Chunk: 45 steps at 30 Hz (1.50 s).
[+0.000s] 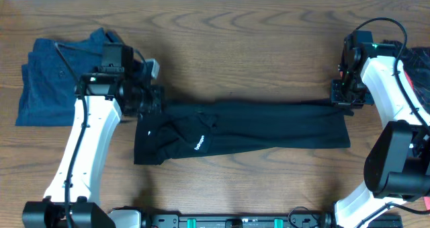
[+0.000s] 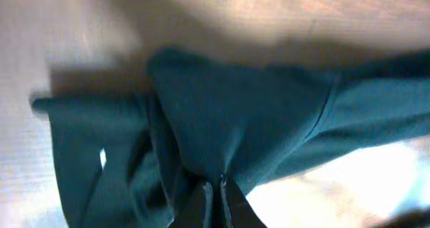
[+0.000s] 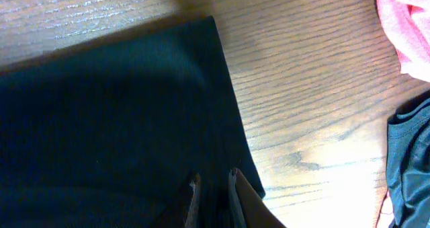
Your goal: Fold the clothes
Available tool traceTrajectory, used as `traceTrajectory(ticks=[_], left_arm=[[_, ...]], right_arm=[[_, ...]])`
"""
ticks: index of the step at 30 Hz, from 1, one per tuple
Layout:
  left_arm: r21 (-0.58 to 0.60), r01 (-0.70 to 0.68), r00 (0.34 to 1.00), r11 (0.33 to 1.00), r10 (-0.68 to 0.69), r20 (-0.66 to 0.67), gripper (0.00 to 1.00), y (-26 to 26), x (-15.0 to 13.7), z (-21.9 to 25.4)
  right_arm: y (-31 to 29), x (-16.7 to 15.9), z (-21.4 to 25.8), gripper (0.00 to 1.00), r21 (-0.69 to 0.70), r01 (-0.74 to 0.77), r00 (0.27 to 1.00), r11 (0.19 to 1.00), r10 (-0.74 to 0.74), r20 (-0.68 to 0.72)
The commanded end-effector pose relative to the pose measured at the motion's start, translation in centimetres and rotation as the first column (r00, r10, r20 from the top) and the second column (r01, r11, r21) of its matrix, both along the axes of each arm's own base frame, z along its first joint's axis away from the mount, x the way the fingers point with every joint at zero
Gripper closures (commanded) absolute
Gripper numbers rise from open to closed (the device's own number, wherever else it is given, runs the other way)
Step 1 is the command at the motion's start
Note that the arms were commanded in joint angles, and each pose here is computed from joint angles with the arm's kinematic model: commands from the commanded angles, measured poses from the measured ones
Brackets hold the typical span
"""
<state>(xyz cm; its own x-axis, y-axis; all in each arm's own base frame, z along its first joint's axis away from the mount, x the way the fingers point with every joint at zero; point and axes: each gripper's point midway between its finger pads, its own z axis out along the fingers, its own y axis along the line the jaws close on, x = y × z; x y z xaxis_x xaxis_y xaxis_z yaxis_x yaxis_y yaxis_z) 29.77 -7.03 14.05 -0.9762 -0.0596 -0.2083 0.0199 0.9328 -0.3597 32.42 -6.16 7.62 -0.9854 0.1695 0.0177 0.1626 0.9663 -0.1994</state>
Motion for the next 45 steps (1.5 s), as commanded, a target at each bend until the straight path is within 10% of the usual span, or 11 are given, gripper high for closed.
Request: traceTrajectory(ticks=[1,19,23,28,45], left_arm=[[0.042,-0.015,0.996,0.999,0.019,-0.089,0.94,0.8,-2.0,-1.4],[0.05,-0.004,0.947,0.999,0.02,-0.321,0.93,0.9,-8.2,-5.6],[0.04,-0.003,0.919,0.999,0.018,-0.394,0.7,0.8,-10.0,-5.3],[0.027,-0.003,0.901,1.0,0.014,-0.434,0.69,0.6,-11.1,-5.0],[-0.083,-0.063,0.998,0.995,0.061,-0.024,0.49,-2.4,1.2,-4.2]], right_arm=[[-0.5,-0.1,0.5,0.86,-0.014,0.015,1.0,1.0,-0.015,0.011],[-0.4,-3.5,0.7,0.78,-0.009,0.022,0.992,1.0,-0.023,-0.127],[-0.6,-3.6,0.8,0.78,-0.02,0.024,0.991,1.0,-0.026,-0.131],[-0.6,-3.6,0.8,0.76,-0.019,0.023,0.991,1.0,-0.026,-0.131],[2.1,-3.6,0.0,0.73,0.132,0.047,0.992,0.99,-0.03,-0.125]])
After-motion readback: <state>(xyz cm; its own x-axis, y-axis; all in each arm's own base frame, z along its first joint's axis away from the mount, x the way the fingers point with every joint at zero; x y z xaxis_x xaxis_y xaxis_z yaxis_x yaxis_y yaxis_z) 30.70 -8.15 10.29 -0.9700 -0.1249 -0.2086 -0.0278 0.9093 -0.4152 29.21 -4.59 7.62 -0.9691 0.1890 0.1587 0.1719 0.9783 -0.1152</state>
